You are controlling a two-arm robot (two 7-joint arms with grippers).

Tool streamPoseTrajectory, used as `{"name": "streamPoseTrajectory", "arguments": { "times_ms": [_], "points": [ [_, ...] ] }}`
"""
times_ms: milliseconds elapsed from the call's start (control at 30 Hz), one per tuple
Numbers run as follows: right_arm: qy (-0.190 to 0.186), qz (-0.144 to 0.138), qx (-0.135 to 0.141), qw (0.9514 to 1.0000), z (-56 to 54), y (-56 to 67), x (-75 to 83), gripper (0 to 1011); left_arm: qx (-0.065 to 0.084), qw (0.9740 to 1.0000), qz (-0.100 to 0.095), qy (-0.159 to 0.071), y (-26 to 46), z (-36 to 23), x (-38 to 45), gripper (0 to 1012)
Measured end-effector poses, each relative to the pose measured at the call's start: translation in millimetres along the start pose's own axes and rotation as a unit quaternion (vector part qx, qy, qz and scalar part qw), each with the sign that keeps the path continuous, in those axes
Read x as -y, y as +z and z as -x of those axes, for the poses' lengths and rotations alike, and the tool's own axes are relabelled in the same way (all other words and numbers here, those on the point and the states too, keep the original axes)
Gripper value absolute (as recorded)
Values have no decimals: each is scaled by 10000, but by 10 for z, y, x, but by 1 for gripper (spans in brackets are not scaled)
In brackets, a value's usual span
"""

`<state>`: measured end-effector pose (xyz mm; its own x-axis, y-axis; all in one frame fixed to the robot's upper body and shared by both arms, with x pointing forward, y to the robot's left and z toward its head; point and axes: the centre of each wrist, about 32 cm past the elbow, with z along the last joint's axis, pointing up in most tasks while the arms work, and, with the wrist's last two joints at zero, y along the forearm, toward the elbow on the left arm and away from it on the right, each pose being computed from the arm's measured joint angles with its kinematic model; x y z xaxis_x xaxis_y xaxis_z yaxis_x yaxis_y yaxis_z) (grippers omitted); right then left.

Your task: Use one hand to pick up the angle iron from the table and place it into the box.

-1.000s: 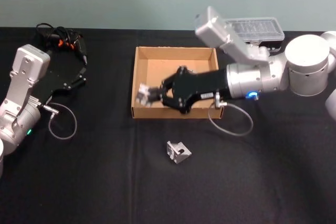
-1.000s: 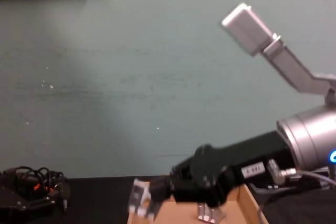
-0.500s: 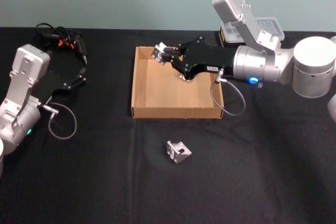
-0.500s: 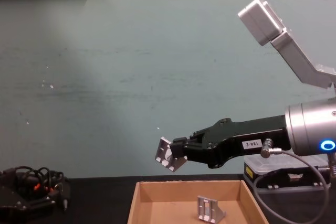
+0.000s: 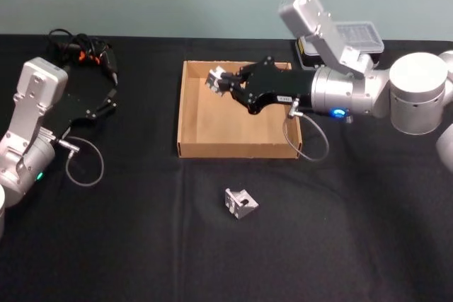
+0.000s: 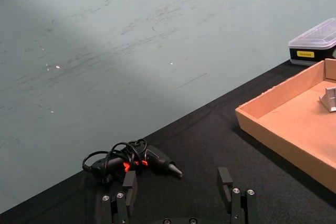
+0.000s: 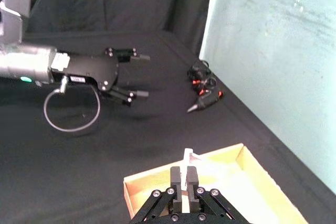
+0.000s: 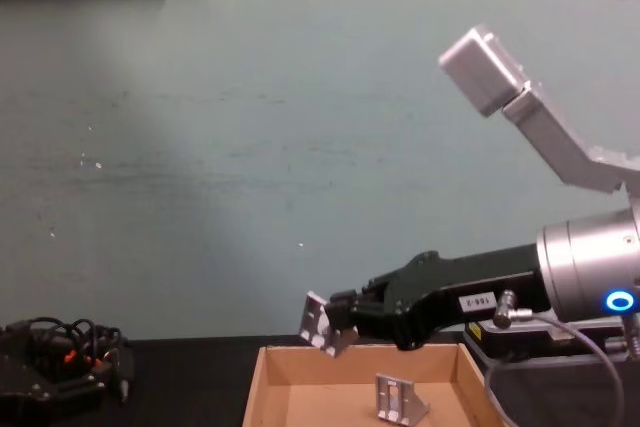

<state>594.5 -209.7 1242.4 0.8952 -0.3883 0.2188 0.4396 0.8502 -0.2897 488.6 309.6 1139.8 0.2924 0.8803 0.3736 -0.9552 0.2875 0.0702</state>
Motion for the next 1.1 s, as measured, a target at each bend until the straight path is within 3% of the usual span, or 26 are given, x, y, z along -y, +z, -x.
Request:
{"name": "streamPoseTrajectory", "arguments": {
  "times_ms": [567,1100],
  "points": [
    [-154,264,-53,9995,48,-87,-49,70,1,10000,-1,0,0,0,0,1000],
    [-333,575,-229,9975,26,-285,-161,70,1,10000,-1,1,0,0,0,1000]
  ]
}}
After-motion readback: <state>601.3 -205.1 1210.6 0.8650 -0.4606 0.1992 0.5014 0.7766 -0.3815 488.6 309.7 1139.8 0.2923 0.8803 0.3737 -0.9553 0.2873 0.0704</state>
